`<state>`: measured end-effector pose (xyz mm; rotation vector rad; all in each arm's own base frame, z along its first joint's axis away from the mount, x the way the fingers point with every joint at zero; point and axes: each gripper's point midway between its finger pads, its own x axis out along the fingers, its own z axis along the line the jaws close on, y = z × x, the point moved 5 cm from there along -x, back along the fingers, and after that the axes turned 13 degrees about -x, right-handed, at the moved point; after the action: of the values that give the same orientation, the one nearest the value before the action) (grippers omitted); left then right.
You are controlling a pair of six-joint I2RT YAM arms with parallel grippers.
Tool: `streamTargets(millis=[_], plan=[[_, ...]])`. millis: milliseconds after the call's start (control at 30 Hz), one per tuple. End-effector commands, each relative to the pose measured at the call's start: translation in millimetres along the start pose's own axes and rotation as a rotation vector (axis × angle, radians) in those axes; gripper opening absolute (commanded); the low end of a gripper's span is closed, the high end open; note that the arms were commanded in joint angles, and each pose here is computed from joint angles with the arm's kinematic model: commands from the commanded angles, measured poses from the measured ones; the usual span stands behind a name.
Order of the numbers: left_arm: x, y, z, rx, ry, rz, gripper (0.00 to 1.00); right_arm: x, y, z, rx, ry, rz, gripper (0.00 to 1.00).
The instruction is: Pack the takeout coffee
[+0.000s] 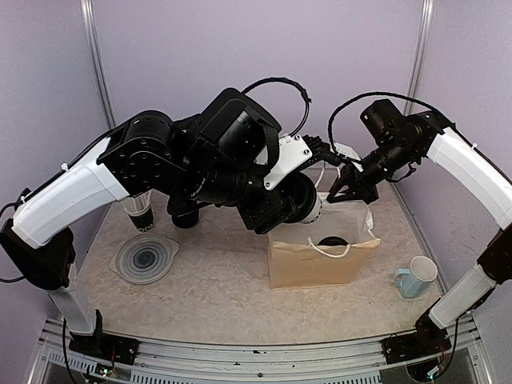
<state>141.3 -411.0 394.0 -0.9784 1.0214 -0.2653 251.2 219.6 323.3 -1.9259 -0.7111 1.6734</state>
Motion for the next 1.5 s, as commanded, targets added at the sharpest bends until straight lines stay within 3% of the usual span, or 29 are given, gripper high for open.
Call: streamTargets(millis=[0, 333, 900, 1467], plan=[[-18, 4, -1, -0.022, 0.042, 0.016, 0.55, -12, -18, -2, -0.058, 0.045, -0.062, 0.0], [-4, 4, -13, -0.007, 0.079, 0.035, 0.54, -11, -16, 0, -0.068, 0.06, -0.043, 0.0], [41, 45, 0, 0.078, -0.103, 0.183, 0.52, -11, -28, 24, -0.155, 0.012, -0.072, 0.01], [62, 64, -10, 0.102, -0.053, 0.254, 0.52, -10, -36, 39, -0.195, -0.049, -0.111, 0.06]])
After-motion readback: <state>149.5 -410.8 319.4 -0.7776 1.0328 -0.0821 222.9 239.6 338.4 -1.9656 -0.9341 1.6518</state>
